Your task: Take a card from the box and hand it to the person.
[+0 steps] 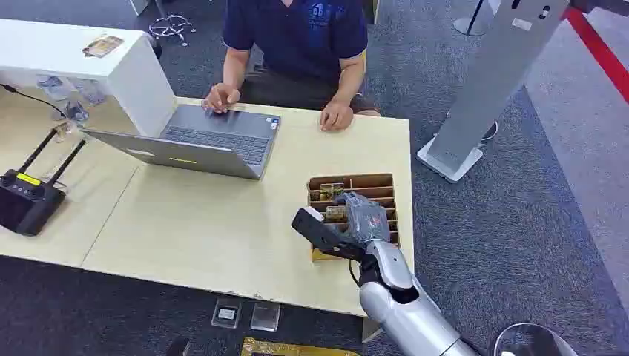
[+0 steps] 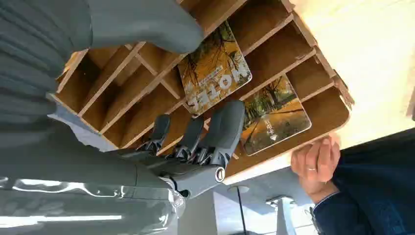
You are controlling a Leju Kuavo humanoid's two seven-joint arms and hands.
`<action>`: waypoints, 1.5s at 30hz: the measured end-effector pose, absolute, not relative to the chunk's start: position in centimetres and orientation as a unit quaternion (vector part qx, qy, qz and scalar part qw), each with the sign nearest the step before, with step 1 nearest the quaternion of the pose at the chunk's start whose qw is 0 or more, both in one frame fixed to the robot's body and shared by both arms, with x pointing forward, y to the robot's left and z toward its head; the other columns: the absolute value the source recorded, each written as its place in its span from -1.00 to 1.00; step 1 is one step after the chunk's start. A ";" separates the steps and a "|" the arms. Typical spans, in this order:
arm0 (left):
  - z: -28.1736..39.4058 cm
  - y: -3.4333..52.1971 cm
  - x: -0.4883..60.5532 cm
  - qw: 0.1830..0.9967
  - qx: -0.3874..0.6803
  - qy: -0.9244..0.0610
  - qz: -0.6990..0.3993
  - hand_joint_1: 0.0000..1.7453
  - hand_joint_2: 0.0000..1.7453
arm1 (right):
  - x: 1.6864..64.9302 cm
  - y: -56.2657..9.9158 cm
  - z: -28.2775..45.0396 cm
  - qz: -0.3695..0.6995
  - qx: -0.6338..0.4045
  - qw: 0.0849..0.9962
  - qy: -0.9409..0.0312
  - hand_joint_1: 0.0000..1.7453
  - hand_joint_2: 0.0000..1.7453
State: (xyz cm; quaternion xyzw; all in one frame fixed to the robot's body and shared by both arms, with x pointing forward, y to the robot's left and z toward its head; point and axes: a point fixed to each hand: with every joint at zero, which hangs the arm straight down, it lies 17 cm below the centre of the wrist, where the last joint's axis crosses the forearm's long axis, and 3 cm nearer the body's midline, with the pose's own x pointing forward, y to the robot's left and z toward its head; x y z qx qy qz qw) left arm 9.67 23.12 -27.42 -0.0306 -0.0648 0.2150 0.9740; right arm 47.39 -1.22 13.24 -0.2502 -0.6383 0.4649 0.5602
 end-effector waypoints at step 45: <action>-27.4 23.0 9.7 0.974 -0.034 -0.066 0.213 -1.00 -1.00 | 47.5 -1.8 12.5 0.465 -0.259 0.570 -0.626 0.80 1.00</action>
